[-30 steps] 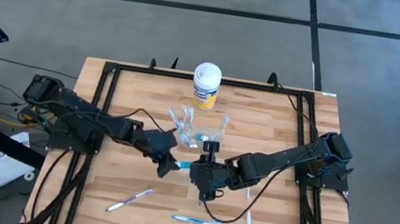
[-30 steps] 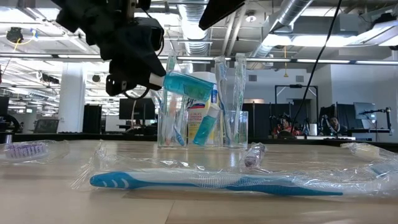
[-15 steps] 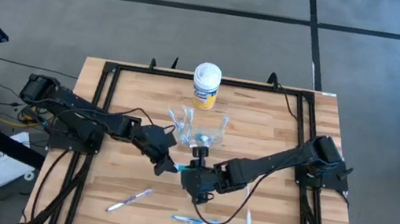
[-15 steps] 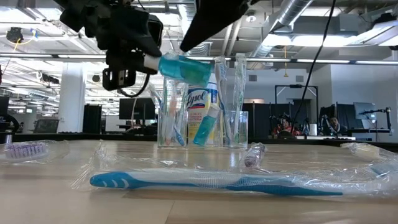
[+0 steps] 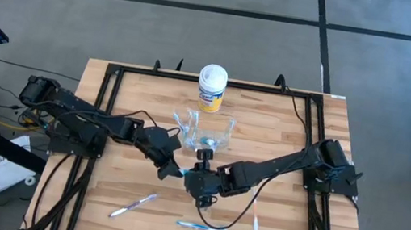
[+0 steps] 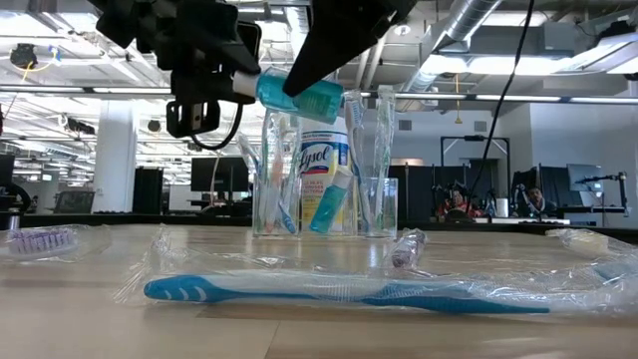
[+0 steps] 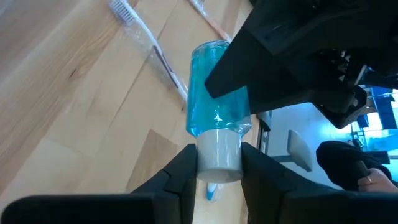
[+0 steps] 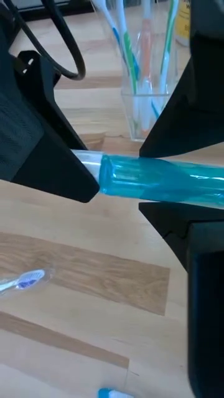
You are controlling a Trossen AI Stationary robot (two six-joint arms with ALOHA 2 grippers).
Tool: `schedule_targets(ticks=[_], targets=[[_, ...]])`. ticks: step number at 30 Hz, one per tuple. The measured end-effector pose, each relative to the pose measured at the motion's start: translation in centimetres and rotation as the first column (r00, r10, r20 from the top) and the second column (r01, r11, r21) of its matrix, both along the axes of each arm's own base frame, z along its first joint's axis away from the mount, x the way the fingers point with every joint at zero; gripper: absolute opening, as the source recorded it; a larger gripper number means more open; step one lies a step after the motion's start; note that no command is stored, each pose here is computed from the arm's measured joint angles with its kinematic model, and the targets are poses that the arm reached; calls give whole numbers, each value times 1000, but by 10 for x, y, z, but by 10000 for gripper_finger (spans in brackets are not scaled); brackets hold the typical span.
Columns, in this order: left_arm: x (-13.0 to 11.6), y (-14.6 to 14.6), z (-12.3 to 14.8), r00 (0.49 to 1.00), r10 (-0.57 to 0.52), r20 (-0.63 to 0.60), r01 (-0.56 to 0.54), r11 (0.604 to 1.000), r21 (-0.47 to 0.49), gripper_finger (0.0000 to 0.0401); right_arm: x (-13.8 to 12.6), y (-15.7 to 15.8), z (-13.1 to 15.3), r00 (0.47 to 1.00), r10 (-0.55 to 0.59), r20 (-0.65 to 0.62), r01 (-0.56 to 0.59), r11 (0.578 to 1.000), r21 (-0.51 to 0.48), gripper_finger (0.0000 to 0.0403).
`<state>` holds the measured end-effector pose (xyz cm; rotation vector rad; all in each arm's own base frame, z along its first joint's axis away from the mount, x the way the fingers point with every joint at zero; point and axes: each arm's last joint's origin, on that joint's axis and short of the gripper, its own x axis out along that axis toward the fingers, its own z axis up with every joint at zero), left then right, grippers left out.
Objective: Pick & Place toothbrushing station
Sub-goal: Put the blue mouthwash into the transparent organizer
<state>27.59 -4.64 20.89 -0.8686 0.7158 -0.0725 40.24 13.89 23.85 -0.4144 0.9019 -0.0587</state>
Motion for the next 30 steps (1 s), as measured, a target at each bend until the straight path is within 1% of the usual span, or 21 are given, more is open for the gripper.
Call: schedule_targets(ticks=[13,20,30], targets=[[0,0,0,1000,0,-2,0,1000,0,93,-5,-2,-3,998,-9,-62,8,1000,-18,116],[0,0,0,1000,-2,-1,2,1000,-1,93,-9,-2,-5,995,-33,-96,32,999,-15,116],[0,0,0,1000,-7,-1,7,1000,-4,93,-10,-2,-6,994,-44,-100,43,999,-11,116]])
